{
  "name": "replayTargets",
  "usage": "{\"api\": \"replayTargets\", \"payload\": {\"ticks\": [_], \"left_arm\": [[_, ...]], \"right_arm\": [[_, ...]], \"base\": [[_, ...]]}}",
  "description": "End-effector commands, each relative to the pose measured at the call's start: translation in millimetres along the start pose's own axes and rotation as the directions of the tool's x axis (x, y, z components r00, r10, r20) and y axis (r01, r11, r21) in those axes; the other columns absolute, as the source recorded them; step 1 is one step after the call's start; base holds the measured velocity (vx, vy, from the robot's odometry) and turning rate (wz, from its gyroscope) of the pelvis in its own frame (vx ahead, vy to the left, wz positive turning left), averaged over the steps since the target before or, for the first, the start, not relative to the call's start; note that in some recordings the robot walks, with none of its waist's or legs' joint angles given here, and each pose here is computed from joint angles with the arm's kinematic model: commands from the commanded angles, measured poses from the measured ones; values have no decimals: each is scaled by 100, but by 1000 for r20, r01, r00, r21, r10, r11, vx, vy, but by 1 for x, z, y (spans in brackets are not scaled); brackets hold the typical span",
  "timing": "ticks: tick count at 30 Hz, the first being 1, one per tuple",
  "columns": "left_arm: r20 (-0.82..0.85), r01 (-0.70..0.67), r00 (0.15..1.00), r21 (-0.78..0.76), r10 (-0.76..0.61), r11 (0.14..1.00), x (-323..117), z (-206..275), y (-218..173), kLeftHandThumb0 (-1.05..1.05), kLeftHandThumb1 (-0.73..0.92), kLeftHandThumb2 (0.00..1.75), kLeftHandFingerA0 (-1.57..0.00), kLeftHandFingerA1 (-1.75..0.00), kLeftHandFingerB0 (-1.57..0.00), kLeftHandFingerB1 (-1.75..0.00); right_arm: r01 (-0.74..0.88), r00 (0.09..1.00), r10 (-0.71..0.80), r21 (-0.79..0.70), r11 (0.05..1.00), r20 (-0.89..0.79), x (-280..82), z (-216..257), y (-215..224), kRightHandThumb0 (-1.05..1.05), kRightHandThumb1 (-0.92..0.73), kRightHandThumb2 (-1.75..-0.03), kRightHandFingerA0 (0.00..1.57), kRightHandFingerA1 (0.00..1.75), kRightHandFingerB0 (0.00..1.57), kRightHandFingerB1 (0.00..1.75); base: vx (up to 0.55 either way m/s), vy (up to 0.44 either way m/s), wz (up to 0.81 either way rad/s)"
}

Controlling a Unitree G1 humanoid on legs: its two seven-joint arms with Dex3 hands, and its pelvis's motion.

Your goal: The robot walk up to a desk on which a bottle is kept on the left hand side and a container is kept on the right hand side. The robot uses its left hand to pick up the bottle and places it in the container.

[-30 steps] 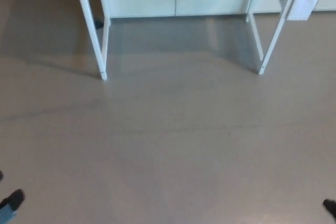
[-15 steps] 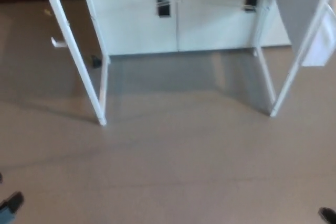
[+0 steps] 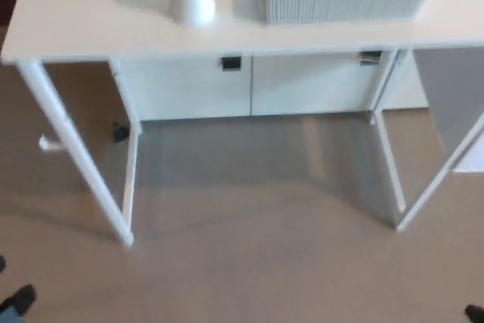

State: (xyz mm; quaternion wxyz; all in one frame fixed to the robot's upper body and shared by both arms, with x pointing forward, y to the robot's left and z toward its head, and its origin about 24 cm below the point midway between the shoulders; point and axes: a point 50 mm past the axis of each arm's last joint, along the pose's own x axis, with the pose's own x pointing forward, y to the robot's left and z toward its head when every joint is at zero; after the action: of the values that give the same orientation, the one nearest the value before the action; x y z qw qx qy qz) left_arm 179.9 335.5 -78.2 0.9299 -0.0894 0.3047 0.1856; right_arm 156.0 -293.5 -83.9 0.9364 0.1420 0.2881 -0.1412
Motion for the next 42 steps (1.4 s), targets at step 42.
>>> {"api": "replayTargets", "payload": {"ticks": [42], "left_arm": [[-323,174,945,358,-53,917,-122,-30,102,-27,39,85,-50,-65,-25,-57]], "right_arm": [[-18,1000,20,-99,995,17,-60,-21,-15,1,-66,-59,41,61,34,50]], "base": [[330,151,1]]}}
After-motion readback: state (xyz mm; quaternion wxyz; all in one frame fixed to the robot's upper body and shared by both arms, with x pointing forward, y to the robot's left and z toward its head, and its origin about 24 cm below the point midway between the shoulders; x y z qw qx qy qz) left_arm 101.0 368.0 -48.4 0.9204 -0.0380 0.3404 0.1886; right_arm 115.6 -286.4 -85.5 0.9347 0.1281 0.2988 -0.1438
